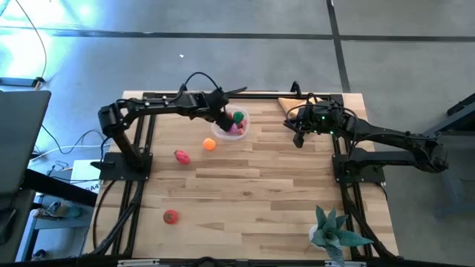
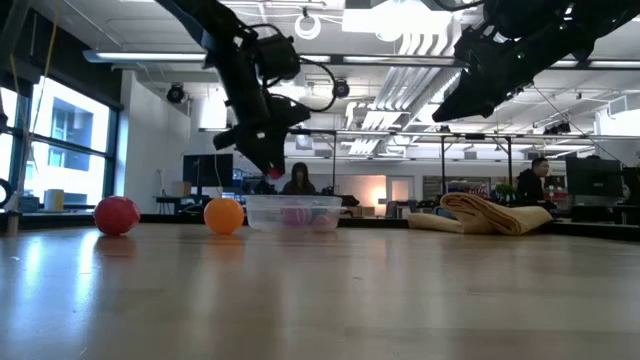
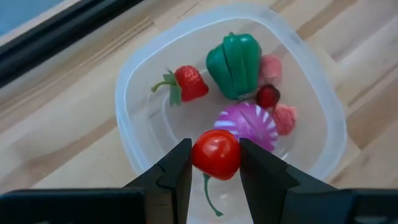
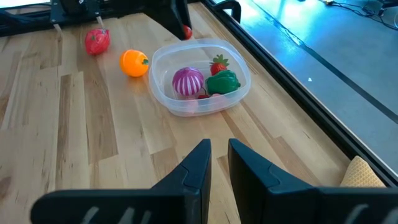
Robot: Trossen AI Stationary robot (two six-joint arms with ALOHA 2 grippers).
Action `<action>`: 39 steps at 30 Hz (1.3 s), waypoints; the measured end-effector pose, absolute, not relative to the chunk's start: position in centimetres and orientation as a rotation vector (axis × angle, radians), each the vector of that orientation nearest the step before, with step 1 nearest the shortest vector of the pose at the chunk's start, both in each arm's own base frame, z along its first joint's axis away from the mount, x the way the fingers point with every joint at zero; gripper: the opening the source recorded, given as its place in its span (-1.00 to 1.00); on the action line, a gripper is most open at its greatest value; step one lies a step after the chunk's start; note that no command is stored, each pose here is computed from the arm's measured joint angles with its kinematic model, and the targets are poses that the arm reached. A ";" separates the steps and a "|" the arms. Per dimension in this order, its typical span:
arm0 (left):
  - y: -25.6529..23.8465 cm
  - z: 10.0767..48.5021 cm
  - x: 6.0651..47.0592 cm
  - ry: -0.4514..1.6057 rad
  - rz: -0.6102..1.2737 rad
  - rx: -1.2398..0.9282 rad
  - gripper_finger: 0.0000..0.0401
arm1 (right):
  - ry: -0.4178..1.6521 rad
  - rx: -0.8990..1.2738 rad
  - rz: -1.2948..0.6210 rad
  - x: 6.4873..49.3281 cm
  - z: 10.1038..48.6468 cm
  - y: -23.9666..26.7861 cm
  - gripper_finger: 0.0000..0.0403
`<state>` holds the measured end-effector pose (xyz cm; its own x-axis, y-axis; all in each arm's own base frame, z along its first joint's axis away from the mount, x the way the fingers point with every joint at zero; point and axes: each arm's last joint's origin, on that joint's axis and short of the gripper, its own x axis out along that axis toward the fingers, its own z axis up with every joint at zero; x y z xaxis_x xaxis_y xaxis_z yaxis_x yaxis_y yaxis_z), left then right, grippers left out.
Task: Pick and placing Produce into tupperware
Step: Put the red cherry into the transparent bin
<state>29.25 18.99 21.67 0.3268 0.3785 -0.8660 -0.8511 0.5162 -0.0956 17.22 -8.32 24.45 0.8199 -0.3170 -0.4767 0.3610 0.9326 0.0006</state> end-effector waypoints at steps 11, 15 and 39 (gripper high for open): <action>20.3 18.9 29.9 0.953 0.874 -0.640 -0.46 | 0.490 0.092 -0.362 17.2 24.5 -8.3 -0.78; 20.8 18.0 29.9 0.968 0.883 -0.649 -0.46 | 0.490 0.092 -0.362 17.2 24.5 -8.3 -0.78; 21.3 16.3 30.4 1.005 0.861 -0.614 -0.46 | 0.497 0.094 -0.361 17.2 24.4 -8.3 -0.78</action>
